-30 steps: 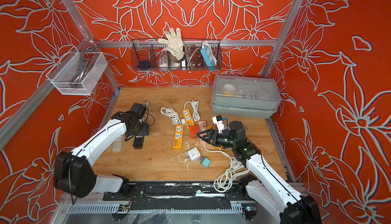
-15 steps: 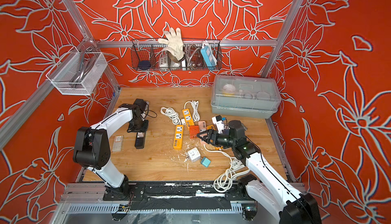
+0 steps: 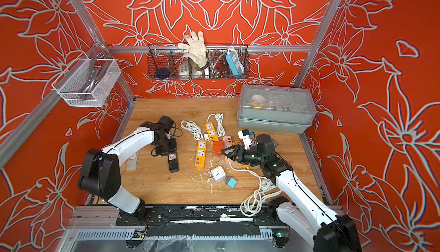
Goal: Pull the plug off the socket
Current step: Move the socket to the center of the board, then remove the plug from the socket.
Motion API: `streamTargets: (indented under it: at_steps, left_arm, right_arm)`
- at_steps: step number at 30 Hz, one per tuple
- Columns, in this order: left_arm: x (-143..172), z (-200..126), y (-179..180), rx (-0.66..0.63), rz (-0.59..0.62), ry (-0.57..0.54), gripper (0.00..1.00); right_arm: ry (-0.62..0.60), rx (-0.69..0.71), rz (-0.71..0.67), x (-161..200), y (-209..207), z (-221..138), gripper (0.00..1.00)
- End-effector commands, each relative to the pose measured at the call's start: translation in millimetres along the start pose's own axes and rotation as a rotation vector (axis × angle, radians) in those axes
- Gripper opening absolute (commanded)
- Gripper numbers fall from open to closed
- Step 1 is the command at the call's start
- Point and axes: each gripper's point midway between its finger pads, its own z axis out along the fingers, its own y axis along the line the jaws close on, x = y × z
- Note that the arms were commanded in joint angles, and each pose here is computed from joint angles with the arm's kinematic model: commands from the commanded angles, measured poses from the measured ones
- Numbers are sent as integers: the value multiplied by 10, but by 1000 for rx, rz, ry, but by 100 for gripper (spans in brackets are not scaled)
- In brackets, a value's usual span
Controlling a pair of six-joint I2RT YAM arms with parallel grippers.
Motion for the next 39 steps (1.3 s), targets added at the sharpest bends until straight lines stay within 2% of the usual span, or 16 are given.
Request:
streamTargets:
  at_steps: [1,7,9,12,16,23,30,35,39]
  left_arm:
    - [187,80,-199,1,-78,37,32]
    - [418,229,-436,-31,-4,81,35]
    - [459,218,-519,-11,15,95,41]
    - [466,116,-581,12,35,81,53]
    - [454,-136,-603,55,52,27,55]
    - [532,-750,-516,209,126,-160,57]
    - [652,-1213,-96,312,93,-430,75]
    - [718,-1306,73,431,63,-586,89]
    - [734,-1260,152,452,64,-637,98]
  right_arm:
    - [-17,-3,-36,-42,69,-27,80]
    - [-24,-6,-62,-27,127,-84,80]
    - [-27,-9,-69,-22,148,-104,80]
    - [-27,-15,-78,-6,173,-124,80]
    - [-29,-29,-89,9,216,-152,80]
    - [-35,-96,-77,15,305,-147,80]
    - [3,-128,-103,99,381,24,80]
    - [59,-49,-112,250,307,226,80]
    - [64,34,-106,231,257,332,80]
